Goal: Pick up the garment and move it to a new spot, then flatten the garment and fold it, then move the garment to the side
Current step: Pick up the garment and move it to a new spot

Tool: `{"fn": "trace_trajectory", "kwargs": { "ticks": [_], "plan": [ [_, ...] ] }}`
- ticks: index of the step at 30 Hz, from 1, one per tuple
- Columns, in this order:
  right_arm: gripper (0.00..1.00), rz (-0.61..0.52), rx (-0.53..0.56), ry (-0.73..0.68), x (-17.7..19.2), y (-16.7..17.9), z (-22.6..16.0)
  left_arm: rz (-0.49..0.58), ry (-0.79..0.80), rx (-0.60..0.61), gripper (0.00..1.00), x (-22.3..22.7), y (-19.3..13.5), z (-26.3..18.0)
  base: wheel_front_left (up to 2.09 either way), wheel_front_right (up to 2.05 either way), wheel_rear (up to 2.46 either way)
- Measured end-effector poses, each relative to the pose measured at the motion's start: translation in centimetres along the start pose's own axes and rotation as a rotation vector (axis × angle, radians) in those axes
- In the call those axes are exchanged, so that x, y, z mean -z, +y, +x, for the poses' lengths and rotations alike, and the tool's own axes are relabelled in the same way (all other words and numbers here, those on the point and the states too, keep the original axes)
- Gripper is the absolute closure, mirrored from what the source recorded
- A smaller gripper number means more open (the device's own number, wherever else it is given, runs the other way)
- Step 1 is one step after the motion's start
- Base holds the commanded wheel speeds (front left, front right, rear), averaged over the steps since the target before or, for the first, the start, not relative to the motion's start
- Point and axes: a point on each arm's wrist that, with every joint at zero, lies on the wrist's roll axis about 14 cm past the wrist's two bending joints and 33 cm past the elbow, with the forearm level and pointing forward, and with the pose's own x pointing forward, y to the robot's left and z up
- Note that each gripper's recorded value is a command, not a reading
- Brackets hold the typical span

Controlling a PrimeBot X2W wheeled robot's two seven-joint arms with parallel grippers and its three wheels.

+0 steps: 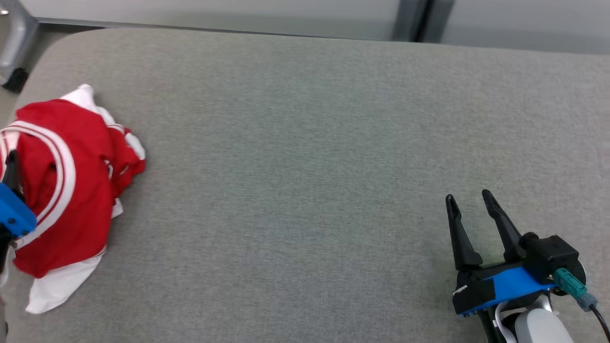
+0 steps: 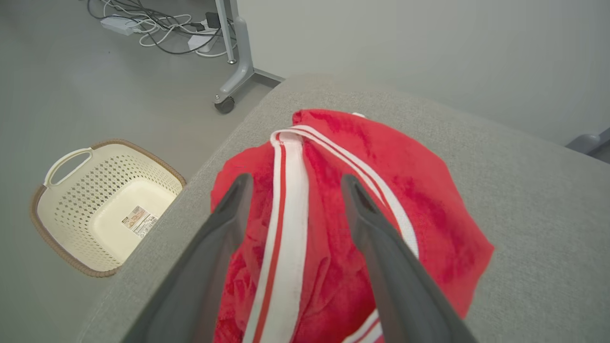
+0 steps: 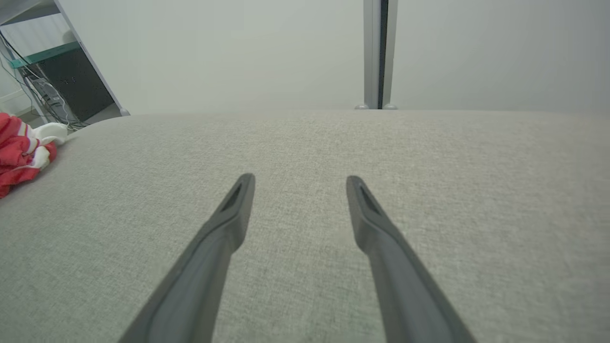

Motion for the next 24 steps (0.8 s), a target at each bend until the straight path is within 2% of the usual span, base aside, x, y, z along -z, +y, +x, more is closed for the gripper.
{"fn": "trace_trajectory", "kwargs": {
  "ticks": [10,11,12,17,24],
  "plan": [
    [0.00,-0.014,0.055,0.003,-0.1,-2.0,-0.9,-0.049,0.256,-0.031,0.01,7.2,0.0,1.7,0.00,0.00,0.00],
    [0.00,-0.013,0.057,0.001,-0.2,-2.0,-0.9,-0.060,0.268,-0.023,0.82,7.5,-0.2,1.7,0.00,0.00,0.00],
    [0.00,-0.012,0.058,-0.002,-0.3,-2.0,-1.0,-0.073,0.270,-0.016,1.00,7.5,-0.4,1.6,0.00,0.00,0.00],
    [0.00,-0.001,0.049,-0.031,-1.3,-1.5,-1.4,-0.051,0.143,-0.003,1.00,4.0,0.1,0.7,0.00,0.00,0.00],
    [0.00,0.025,0.027,-0.093,-3.3,-0.1,-2.7,-0.013,-0.172,0.085,1.00,-6.6,-0.8,-2.7,0.00,0.00,0.00]
  ]
}}
